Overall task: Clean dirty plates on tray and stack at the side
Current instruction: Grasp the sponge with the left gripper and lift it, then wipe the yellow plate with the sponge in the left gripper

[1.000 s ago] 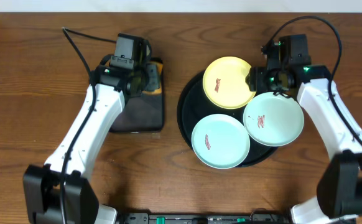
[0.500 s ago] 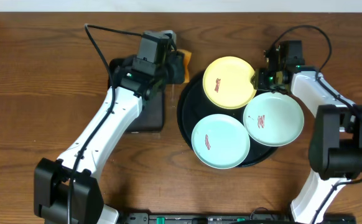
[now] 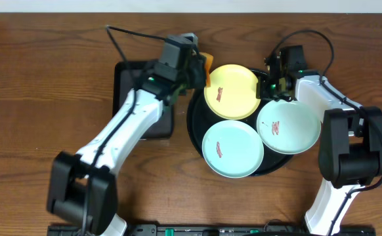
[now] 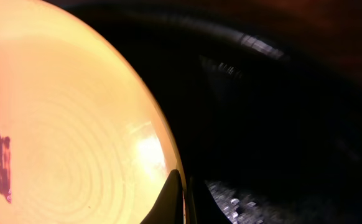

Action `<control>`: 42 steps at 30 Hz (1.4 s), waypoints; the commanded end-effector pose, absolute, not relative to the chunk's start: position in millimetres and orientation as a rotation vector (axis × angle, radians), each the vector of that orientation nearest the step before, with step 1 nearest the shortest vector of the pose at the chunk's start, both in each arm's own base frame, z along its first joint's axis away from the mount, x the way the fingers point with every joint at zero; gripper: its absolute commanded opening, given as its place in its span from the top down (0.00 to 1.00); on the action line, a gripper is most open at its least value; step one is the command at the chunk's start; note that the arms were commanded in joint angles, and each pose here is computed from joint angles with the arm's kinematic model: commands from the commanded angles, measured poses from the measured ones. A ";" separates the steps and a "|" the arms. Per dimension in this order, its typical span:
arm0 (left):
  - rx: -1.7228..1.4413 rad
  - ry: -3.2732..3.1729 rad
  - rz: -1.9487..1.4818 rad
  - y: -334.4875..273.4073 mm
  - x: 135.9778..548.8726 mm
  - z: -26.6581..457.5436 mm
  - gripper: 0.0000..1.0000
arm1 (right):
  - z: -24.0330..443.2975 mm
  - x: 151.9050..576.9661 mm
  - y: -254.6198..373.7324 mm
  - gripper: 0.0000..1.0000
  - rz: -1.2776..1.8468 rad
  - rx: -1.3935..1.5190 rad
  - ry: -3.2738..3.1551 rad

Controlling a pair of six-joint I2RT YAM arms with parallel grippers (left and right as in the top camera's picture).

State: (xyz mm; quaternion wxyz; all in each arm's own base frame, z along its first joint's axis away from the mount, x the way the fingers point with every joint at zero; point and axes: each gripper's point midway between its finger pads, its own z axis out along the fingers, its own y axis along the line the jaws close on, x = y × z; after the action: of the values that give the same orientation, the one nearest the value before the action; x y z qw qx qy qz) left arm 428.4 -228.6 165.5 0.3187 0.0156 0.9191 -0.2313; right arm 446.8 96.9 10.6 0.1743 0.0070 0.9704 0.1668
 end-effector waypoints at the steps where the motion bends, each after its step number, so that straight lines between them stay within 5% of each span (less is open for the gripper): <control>1: 0.037 2.458 -0.687 -257.4 427.5 143.5 0.93 | 5.8 443.6 98.3 0.99 0.410 0.051 2.782; 18: -0.064 2.641 -0.797 -319.8 414.7 23.7 0.93 | 0.0 429.0 99.4 0.99 0.357 -0.041 2.840; 31: 0.228 2.594 0.139 -213.1 428.4 -1.7 0.93 | -2.4 423.5 95.4 0.99 0.328 -0.034 2.867; 42: -0.032 2.668 -0.638 -309.6 412.2 5.1 0.92 | -4.0 421.4 90.6 0.99 0.288 -0.032 2.879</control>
State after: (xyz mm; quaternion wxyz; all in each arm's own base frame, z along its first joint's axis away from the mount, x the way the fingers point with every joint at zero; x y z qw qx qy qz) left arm 431.8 -272.4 18.8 0.2641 0.0336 0.9564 -0.1202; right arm 426.6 98.4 4.8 0.1321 -0.0015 0.9824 0.1320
